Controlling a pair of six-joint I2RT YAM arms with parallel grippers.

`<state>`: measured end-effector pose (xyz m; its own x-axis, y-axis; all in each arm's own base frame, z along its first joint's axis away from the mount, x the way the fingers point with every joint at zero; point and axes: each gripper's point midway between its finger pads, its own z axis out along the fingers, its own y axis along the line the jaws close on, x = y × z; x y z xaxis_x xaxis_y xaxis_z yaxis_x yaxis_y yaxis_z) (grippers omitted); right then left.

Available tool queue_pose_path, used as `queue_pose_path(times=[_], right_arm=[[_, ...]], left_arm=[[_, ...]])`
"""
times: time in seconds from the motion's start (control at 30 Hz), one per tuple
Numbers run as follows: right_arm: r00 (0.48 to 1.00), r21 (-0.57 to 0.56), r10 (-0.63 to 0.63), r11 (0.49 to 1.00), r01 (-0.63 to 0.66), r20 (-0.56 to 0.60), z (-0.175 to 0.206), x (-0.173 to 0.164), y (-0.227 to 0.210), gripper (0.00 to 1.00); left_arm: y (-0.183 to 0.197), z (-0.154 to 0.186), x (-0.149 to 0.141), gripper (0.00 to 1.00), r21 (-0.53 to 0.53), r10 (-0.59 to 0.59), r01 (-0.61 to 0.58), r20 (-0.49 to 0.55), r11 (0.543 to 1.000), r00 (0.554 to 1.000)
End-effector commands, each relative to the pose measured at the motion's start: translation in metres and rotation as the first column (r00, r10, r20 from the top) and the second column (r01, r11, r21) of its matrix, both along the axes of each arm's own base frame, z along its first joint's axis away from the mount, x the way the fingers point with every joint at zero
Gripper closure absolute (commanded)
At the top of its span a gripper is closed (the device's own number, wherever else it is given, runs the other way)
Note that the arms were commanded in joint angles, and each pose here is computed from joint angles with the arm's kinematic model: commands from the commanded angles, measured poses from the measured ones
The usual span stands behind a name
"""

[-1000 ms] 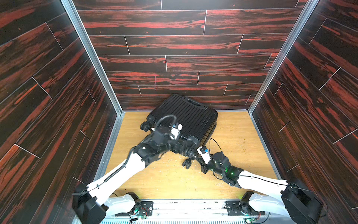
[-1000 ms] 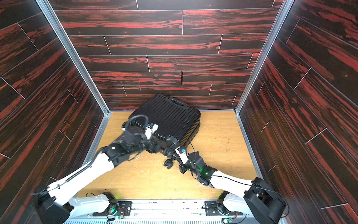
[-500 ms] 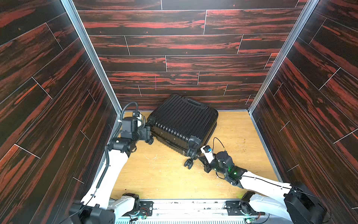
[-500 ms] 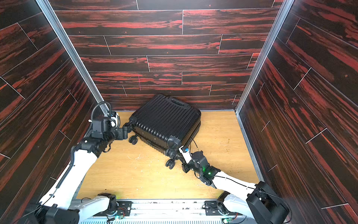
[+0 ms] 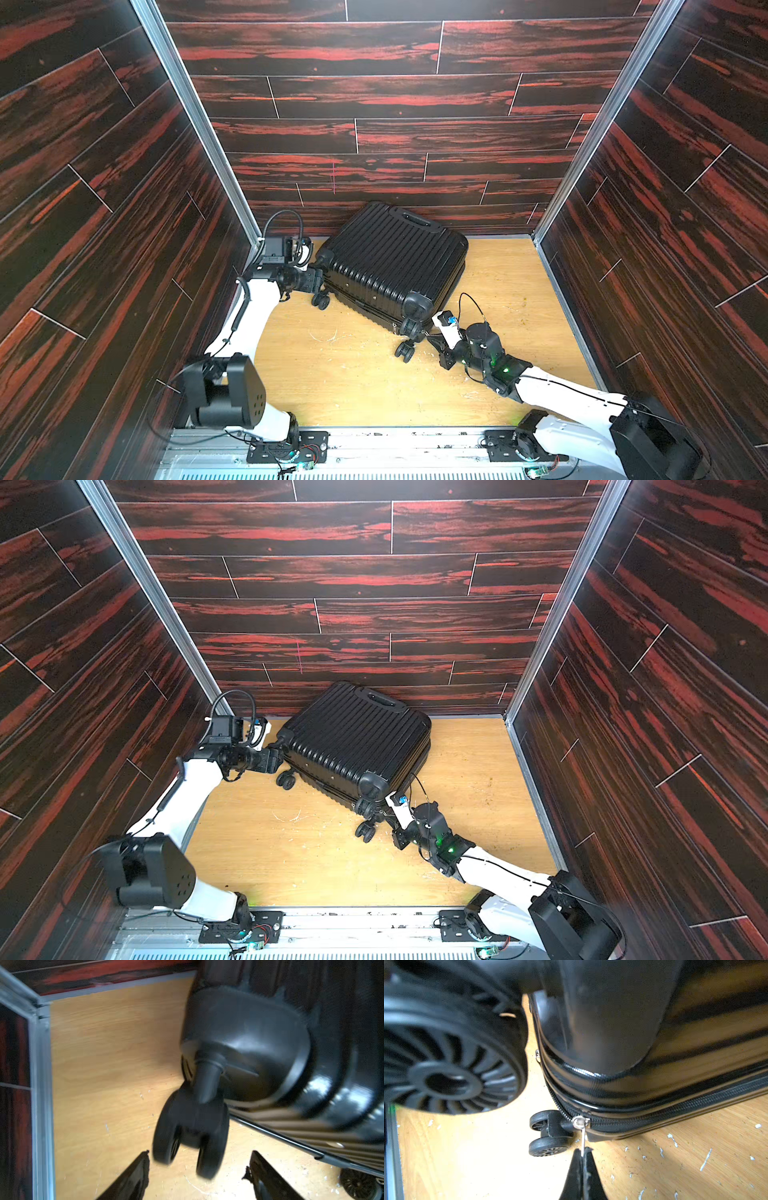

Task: Close the suitcase zippers
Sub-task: Adjust the suitcase at the center of the board.

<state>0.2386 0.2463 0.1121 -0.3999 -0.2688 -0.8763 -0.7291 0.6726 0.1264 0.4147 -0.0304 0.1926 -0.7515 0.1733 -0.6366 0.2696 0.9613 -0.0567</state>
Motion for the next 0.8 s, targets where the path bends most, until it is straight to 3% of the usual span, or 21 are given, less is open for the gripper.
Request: queue_pose_path(times=[0.0,0.13,0.17,0.27,0.5,0.77], right_arm=[[1.000,-0.021,-0.022,1.000,0.021,-0.011,-0.002,0.005,-0.003,1.00],[1.000,-0.022,-0.021,1.000,0.021,-0.012,-0.002,0.006,-0.003,1.00],[1.000,-0.022,-0.023,0.999,0.023,-0.013,-0.003,0.007,-0.003,1.00],[0.999,-0.027,-0.031,0.999,0.031,-0.010,-0.003,0.009,-0.003,1.00],[0.998,-0.041,-0.055,0.998,0.055,0.010,0.000,0.017,-0.006,1.00],[0.998,-0.030,-0.067,0.997,0.068,0.012,0.005,0.037,-0.016,1.00]], left_arm=[[-0.007,0.003,0.004,0.30,0.018,-0.114,0.114,-0.001,0.993,0.993],[-0.019,0.000,0.008,0.48,-0.004,-0.209,0.209,0.012,0.978,0.978],[-0.022,0.000,0.009,0.56,-0.012,-0.223,0.224,0.023,0.975,0.974],[-0.021,0.000,0.012,0.67,-0.027,-0.197,0.197,0.028,0.980,0.980],[-0.007,0.013,-0.009,0.70,-0.032,-0.018,0.020,0.071,0.999,0.997],[-0.017,0.018,-0.077,0.70,-0.155,0.132,-0.122,0.057,0.980,0.990]])
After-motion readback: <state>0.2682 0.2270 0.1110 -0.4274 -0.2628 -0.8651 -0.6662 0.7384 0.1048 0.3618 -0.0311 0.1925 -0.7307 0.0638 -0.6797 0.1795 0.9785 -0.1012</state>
